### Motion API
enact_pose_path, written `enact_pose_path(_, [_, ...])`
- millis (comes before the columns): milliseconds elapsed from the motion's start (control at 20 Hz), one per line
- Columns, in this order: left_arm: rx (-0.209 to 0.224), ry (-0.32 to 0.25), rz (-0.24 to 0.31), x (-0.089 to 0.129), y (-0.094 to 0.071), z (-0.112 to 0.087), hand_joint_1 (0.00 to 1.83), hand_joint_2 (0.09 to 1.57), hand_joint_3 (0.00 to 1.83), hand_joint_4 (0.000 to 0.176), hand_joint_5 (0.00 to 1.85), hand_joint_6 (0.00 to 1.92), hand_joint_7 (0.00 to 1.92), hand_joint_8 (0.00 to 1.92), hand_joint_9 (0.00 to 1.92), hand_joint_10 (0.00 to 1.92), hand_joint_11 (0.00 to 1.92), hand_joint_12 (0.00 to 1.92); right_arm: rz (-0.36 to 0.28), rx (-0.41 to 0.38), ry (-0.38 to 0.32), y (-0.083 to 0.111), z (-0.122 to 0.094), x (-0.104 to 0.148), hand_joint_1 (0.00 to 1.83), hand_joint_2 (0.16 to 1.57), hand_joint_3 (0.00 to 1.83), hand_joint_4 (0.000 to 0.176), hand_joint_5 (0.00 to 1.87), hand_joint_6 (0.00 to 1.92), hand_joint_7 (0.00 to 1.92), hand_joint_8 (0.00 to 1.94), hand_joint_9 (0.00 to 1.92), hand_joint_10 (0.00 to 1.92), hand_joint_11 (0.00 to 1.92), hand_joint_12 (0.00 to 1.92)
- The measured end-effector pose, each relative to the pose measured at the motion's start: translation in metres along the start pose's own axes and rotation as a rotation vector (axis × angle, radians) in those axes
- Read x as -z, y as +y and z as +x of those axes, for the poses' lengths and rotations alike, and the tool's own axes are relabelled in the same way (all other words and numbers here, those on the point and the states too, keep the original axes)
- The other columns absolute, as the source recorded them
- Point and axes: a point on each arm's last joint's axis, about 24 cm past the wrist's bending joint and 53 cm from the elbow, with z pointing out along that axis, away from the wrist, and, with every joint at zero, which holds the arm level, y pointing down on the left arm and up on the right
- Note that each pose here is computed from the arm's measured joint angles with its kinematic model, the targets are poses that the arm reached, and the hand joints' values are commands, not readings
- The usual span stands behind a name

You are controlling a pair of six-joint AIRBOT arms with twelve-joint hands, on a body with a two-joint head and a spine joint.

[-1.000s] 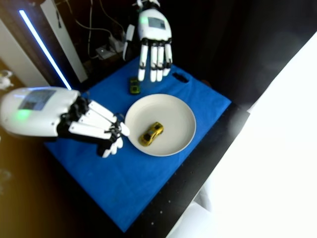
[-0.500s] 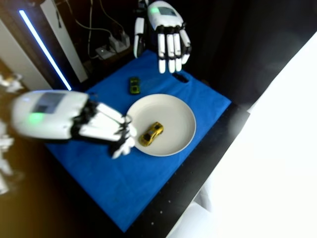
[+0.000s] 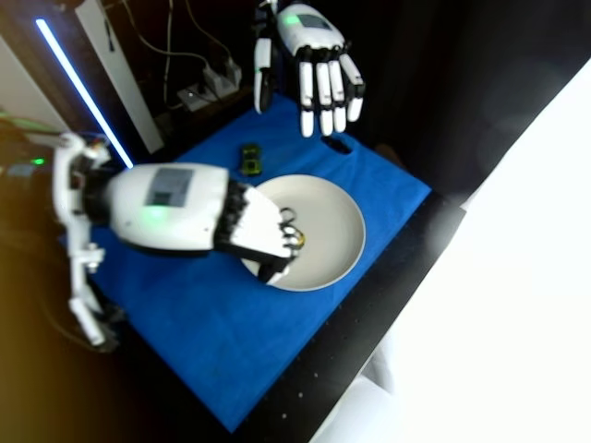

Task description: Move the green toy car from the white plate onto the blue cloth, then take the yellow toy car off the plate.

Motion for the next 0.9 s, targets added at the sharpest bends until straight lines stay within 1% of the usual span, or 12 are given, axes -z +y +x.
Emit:
enact_pose_path(100, [-0.001, 0.002, 0.004, 0.000, -0.001, 0.001, 0.58, 1.04, 0.00, 0.150, 0.73, 0.01, 0.64, 0.01, 0.52, 0.13, 0.00, 1.31, 0.001, -0.004, 0.034, 0.003, 0.012, -0.007, 0.86, 0.99, 0.00, 0.000, 0.80, 0.07, 0.67, 0.91, 0.58, 1.38, 0.51, 1.91])
enact_pose_path(150, [0.002, 0.003, 0.002, 0.000, -0.001, 0.002, 0.53, 1.03, 0.00, 0.162, 0.72, 0.01, 0.63, 0.00, 0.51, 0.12, 0.00, 1.31, 0.006, -0.003, 0.044, 0.002, 0.015, -0.009, 0.87, 0.99, 0.00, 0.000, 0.80, 0.06, 0.68, 0.92, 0.58, 1.42, 0.51, 1.92])
enact_pose_path(250, [0.000, 0.006, 0.001, -0.001, 0.000, 0.003, 0.53, 1.04, 0.00, 0.152, 0.72, 0.01, 0.64, 0.00, 0.51, 0.13, 0.00, 1.33, 0.022, 0.010, 0.065, -0.003, 0.019, -0.011, 0.89, 0.98, 0.00, 0.000, 0.80, 0.04, 0.70, 1.00, 0.61, 1.49, 0.56, 1.92])
enact_pose_path(300, [0.001, 0.005, -0.001, -0.001, 0.001, 0.002, 0.57, 1.04, 0.00, 0.150, 0.74, 0.00, 0.65, 0.00, 0.50, 0.21, 0.00, 1.37, 0.029, 0.038, 0.081, -0.005, 0.021, -0.013, 0.90, 0.97, 0.00, 0.000, 0.81, 0.04, 0.64, 1.13, 0.56, 1.55, 0.54, 1.92])
enact_pose_path(350, [0.001, 0.006, -0.002, -0.001, 0.001, 0.003, 0.59, 1.04, 0.00, 0.136, 0.75, 0.00, 0.66, 0.00, 0.47, 0.28, 0.00, 1.36, 0.031, 0.050, 0.093, -0.005, 0.025, -0.014, 0.91, 0.98, 0.00, 0.000, 0.80, 0.03, 0.61, 0.99, 0.51, 1.43, 0.45, 1.90])
enact_pose_path(400, [0.001, 0.008, -0.001, -0.001, 0.001, 0.003, 0.61, 1.04, 0.00, 0.123, 0.76, 0.00, 0.67, 0.00, 0.47, 0.30, 0.00, 1.36, 0.031, 0.051, 0.100, -0.004, 0.028, -0.016, 0.91, 0.98, 0.00, 0.000, 0.79, 0.02, 0.64, 0.93, 0.56, 1.38, 0.48, 1.88])
enact_pose_path(450, [0.001, 0.009, 0.002, -0.001, 0.000, 0.004, 0.61, 1.03, 0.00, 0.138, 0.76, 0.00, 0.67, 0.00, 0.46, 0.30, 0.00, 1.33, 0.031, 0.049, 0.114, -0.003, 0.033, -0.019, 0.91, 0.97, 0.00, 0.000, 0.81, 0.02, 0.68, 0.80, 0.60, 1.25, 0.49, 1.80])
enact_pose_path(550, [0.006, 0.013, 0.000, -0.001, 0.000, 0.006, 0.60, 1.03, 0.00, 0.143, 0.76, 0.00, 0.66, 0.00, 0.45, 0.30, 0.00, 1.31, 0.025, 0.045, 0.132, 0.002, 0.042, -0.025, 0.91, 0.97, 0.00, 0.000, 0.80, 0.01, 0.71, 0.60, 0.62, 1.06, 0.47, 1.69])
enact_pose_path(600, [0.005, 0.014, 0.001, -0.001, 0.000, 0.006, 0.61, 1.04, 0.00, 0.126, 0.76, 0.00, 0.66, 0.00, 0.45, 0.30, 0.00, 1.31, 0.023, 0.044, 0.135, 0.004, 0.043, -0.026, 0.92, 0.96, 0.00, 0.000, 0.80, 0.01, 0.71, 0.60, 0.59, 1.09, 0.45, 1.71])
enact_pose_path(700, [0.007, 0.012, -0.001, -0.001, 0.000, 0.006, 0.64, 1.03, 0.00, 0.134, 0.76, 0.00, 0.65, 0.00, 0.43, 0.28, 0.00, 1.26, 0.017, 0.043, 0.138, 0.008, 0.045, -0.028, 0.90, 0.96, 0.00, 0.000, 0.79, 0.00, 0.69, 0.55, 0.54, 1.06, 0.39, 1.70])
enact_pose_path(800, [0.007, 0.011, -0.001, -0.001, 0.000, 0.006, 0.63, 1.03, 0.00, 0.126, 0.77, 0.00, 0.66, 0.00, 0.45, 0.29, 0.00, 1.31, 0.022, 0.044, 0.136, 0.005, 0.045, -0.028, 0.90, 0.97, 0.00, 0.000, 0.80, 0.01, 0.70, 0.53, 0.53, 1.06, 0.36, 1.71])
enact_pose_path(900, [0.007, 0.011, -0.001, -0.001, 0.000, 0.006, 0.65, 1.03, 0.00, 0.102, 0.77, 0.01, 0.67, 0.01, 0.45, 0.31, 0.00, 1.35, 0.025, 0.044, 0.135, 0.003, 0.044, -0.028, 0.88, 0.99, 0.00, 0.000, 0.81, 0.01, 0.71, 0.51, 0.53, 1.04, 0.36, 1.69])
